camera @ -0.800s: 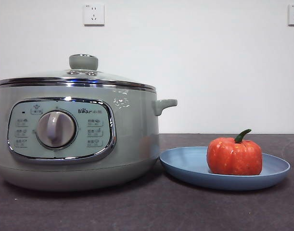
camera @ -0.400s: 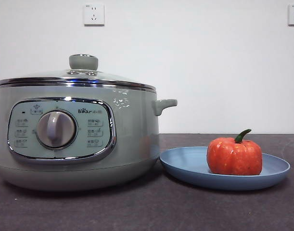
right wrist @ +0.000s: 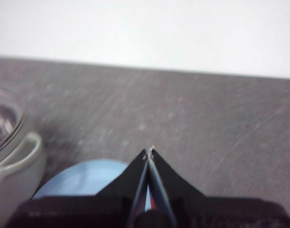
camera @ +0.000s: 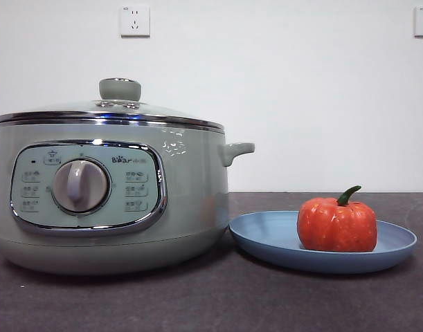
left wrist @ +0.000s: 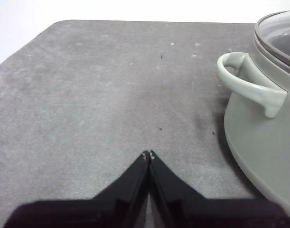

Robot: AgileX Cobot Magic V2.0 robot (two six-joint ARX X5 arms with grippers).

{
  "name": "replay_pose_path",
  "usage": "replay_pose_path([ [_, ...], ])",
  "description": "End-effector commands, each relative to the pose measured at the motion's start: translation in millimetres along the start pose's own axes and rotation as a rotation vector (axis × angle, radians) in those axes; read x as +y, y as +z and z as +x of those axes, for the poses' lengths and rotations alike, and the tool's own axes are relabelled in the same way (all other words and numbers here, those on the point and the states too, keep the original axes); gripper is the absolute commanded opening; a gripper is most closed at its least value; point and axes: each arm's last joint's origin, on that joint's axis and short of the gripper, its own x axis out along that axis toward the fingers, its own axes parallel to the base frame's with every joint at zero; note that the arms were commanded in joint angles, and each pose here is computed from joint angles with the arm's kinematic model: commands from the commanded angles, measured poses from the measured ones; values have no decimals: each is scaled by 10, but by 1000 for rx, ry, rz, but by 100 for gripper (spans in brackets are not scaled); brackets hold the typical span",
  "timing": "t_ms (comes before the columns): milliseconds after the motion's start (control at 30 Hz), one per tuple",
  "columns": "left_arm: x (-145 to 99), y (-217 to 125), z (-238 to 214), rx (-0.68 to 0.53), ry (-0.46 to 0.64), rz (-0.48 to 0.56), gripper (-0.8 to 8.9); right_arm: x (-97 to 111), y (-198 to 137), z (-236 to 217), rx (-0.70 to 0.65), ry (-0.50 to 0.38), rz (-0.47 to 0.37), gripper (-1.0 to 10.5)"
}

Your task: Take the pumpkin out from the steamer,put the pumpkin in the blue plate,close the lid

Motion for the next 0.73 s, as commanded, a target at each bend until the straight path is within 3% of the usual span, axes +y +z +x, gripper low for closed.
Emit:
replay_pose_path([
  [33, 3, -46, 18, 11, 2, -6, -3, -71, -226, 34, -61, 43, 1, 2],
  [233, 3, -46, 18, 11, 1, -6, -3, -210, -662, 39, -158, -56, 16, 2],
  [733, 3, -46, 18, 11, 2, -6, -3, -263, -1146, 79, -54, -127, 72, 2],
])
